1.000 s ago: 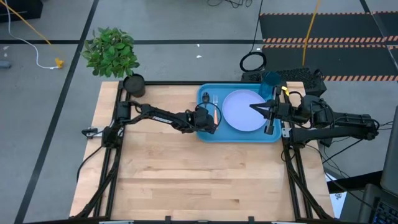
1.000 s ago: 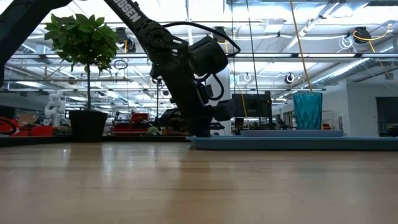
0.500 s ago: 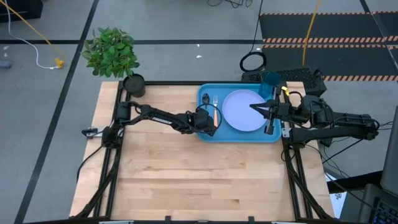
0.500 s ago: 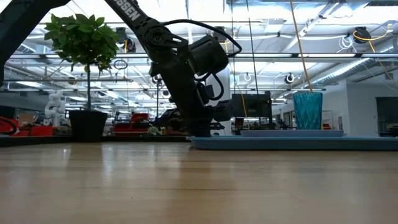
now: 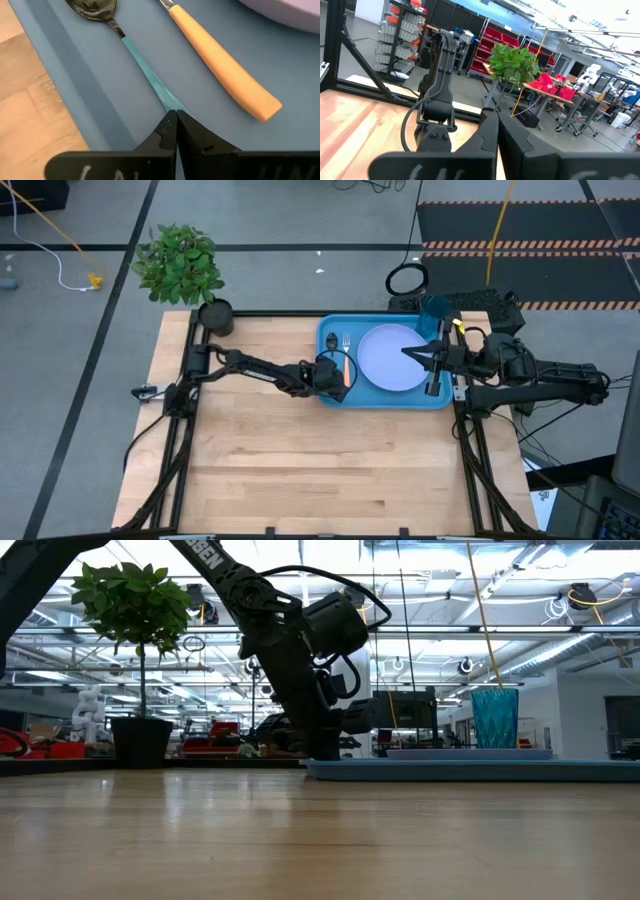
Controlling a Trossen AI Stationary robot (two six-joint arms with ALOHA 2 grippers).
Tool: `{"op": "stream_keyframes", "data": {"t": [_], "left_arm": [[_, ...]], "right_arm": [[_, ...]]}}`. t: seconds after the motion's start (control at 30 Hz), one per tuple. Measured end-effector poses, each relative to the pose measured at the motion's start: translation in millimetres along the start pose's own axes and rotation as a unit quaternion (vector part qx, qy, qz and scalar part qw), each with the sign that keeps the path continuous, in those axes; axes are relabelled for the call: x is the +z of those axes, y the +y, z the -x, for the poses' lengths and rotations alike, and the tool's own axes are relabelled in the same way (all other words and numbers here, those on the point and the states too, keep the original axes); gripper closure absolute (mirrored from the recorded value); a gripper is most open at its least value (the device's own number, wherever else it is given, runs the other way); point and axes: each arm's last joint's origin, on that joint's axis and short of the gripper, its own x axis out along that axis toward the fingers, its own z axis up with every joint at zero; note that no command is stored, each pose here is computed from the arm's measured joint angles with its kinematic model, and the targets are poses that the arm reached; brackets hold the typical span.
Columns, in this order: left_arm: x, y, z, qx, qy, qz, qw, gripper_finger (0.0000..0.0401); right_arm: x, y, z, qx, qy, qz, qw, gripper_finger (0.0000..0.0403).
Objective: Pick and place plate/cup/fork/spoon on tray
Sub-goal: Put the blue spoon on the blue tray to the left of the brown fork, then return to Home Position
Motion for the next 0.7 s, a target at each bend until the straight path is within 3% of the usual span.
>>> {"op": "stream_keyframes", "data": {"t": [0.3,0.53,0.7], "left_arm": [[30.1,1.8,42.3,-0.017,-0.050,-0.039,0.998,0.0389],[49.4,3.6,98.4,-0.019,-0.116,-0.152,0.981,0.0393],[41.9,24.2,121.8,-0.024,-0.119,-0.243,0.962,0.0388]], "right_arm": [[-3.8,2.1,-2.7,0.010,0.019,-0.013,1.000,0.0403],[-15.8,7.2,-5.8,0.030,0.079,-0.035,0.996,0.0403],[-25.3,10.8,-5.3,0.039,0.112,-0.054,0.991,0.0403]]}}
